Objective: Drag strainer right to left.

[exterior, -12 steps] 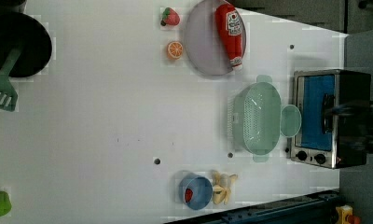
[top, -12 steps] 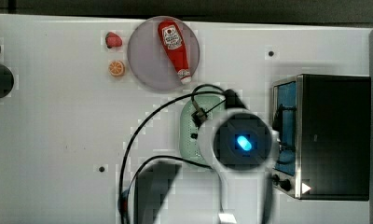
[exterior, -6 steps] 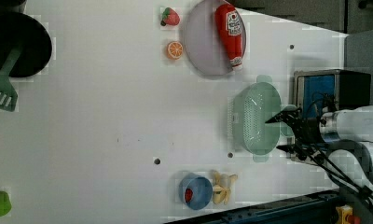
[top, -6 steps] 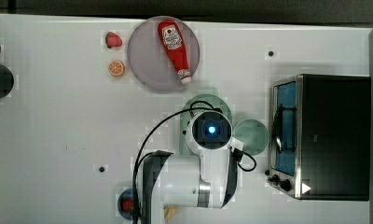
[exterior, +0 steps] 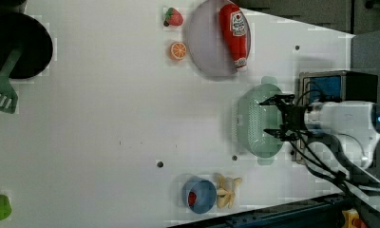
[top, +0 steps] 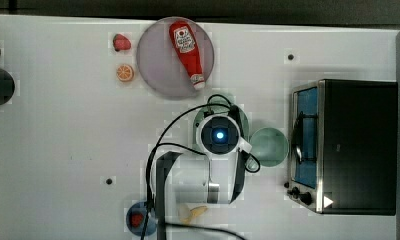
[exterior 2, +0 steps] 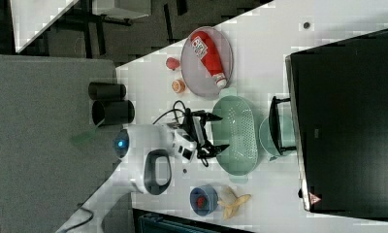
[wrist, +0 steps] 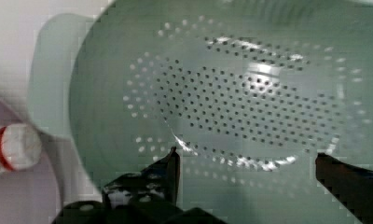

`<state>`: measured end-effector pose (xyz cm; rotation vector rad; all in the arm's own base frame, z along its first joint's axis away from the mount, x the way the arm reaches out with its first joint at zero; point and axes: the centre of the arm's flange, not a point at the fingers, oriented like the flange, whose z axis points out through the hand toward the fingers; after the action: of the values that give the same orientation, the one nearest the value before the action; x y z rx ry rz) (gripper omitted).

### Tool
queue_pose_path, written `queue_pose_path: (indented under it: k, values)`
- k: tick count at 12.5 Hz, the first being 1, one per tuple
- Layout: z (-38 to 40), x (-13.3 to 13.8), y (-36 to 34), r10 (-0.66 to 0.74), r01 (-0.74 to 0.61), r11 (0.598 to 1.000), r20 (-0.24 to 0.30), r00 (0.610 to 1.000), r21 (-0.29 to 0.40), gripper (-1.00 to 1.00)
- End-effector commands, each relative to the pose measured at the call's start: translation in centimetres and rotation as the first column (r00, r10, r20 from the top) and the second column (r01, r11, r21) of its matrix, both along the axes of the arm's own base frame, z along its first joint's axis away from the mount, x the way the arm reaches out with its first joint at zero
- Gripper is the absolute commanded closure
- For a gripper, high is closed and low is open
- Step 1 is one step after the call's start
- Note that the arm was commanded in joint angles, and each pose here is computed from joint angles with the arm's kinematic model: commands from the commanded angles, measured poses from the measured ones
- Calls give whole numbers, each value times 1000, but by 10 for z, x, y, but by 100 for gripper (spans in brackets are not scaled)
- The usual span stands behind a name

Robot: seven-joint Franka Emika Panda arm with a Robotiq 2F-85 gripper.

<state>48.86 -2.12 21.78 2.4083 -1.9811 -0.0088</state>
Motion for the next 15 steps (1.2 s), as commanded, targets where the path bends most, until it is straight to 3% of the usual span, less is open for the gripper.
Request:
queue_pose_path:
  k: [1,2,15]
  values:
    - [-31,-6,14,-71,71,997,-13,997,-2,-100]
    - [-39,-5,18,-81,81,997,7,997,1,-100]
    - [-61,-24,142,-98,98,995,-25,995,13,-100]
